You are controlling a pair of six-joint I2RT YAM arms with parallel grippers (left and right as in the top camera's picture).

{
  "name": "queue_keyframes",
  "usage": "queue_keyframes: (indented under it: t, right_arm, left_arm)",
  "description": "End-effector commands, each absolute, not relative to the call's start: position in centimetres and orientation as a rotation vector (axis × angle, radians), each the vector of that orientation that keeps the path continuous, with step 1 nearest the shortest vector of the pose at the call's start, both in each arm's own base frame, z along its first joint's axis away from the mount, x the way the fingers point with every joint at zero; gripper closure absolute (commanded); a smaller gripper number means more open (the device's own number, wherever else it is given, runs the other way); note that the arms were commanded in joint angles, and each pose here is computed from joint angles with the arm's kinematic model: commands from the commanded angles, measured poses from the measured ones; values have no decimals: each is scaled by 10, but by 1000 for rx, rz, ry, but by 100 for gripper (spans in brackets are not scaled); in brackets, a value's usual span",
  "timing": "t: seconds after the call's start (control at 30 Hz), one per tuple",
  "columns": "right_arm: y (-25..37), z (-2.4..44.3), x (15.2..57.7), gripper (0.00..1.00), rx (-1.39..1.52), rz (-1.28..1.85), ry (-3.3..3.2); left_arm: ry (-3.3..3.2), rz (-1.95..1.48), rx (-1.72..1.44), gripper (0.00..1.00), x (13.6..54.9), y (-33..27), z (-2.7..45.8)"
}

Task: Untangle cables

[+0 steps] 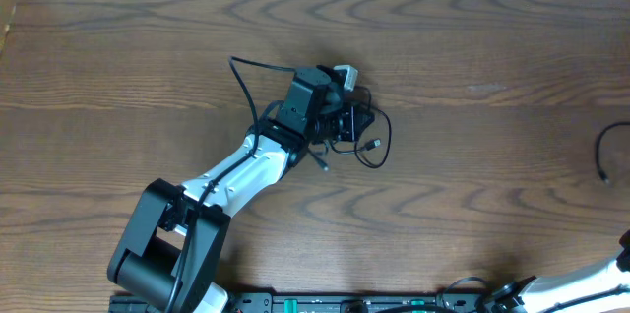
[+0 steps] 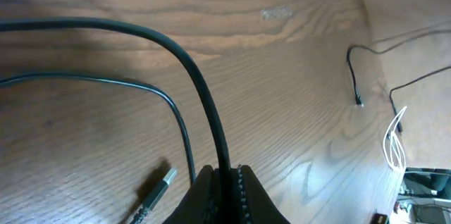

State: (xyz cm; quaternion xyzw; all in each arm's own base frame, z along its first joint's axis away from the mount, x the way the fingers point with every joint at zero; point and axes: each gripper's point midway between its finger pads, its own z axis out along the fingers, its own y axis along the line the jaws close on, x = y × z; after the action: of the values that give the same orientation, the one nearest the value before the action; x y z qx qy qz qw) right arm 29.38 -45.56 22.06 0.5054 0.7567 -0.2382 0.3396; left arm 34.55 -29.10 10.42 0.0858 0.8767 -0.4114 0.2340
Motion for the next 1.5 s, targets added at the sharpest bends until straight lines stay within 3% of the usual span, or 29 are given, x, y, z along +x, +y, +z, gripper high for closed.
queue_keyframes:
  t: [0.0,0.33,0.93,1.3,1.37,1.47]
  right_arm:
    - [-433,231,343,99,1010,-430,2059]
    - [-414,222,373,99,803,-338,2131]
    - [-444,210,316,99,1252,-608,2046]
    - [-444,194,309,99,1311,-650,2078]
    - [-441,180,313,90,1305,-649,2121]
    - [-435,162,323,85,1277,-638,2185]
  left_arm:
    - [2374,-1141,253,92,346,-293,115]
    - [2374,-1142,253,92,346,-293,115]
    - [2374,-1141,254,92,346,-293,115]
    - [2373,-1140,257,91,346,-293,115]
    - [2373,-1139,257,92,346,-293,115]
    - [2373,-1139,257,92,346,-293,115]
